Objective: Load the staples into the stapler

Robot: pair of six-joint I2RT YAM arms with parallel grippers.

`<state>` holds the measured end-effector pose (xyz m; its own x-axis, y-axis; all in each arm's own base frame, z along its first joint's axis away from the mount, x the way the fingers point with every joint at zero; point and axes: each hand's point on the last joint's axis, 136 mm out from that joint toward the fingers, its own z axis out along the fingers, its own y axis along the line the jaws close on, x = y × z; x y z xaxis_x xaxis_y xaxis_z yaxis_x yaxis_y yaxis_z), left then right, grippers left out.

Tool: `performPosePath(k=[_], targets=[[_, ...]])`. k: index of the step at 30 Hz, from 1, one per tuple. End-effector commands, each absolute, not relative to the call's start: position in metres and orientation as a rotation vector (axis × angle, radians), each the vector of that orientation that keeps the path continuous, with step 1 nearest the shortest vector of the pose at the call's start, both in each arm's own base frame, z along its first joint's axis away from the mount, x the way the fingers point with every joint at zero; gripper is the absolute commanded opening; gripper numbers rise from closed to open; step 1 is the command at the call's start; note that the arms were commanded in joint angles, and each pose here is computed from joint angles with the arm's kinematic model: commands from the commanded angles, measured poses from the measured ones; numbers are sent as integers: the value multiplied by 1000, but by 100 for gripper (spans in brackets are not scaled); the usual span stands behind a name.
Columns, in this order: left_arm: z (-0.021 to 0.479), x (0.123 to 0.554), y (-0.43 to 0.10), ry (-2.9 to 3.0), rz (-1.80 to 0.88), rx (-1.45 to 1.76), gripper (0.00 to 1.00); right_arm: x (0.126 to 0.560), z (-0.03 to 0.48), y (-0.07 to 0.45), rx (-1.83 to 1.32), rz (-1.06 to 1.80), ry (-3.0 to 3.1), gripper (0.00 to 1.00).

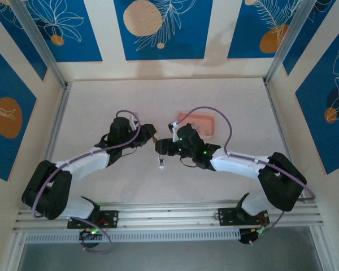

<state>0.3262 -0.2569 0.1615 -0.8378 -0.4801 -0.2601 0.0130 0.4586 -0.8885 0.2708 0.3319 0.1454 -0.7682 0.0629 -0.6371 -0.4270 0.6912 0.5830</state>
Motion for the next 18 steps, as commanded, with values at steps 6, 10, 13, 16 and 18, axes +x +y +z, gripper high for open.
performPosePath(k=[6,10,13,16,18], targets=[[169,319,-269,2218,-1494,-387,32,284,155,336,-290,1011,2213,51],[168,316,-272,2221,-1520,-388,32,288,154,336,-295,997,2220,47],[166,314,-274,2225,-1527,-388,32,289,155,338,-307,995,2210,41],[165,312,-274,2228,-1527,-387,32,290,156,338,-319,992,2208,27],[165,311,-273,2229,-1518,-381,35,290,156,337,-328,989,2199,20]])
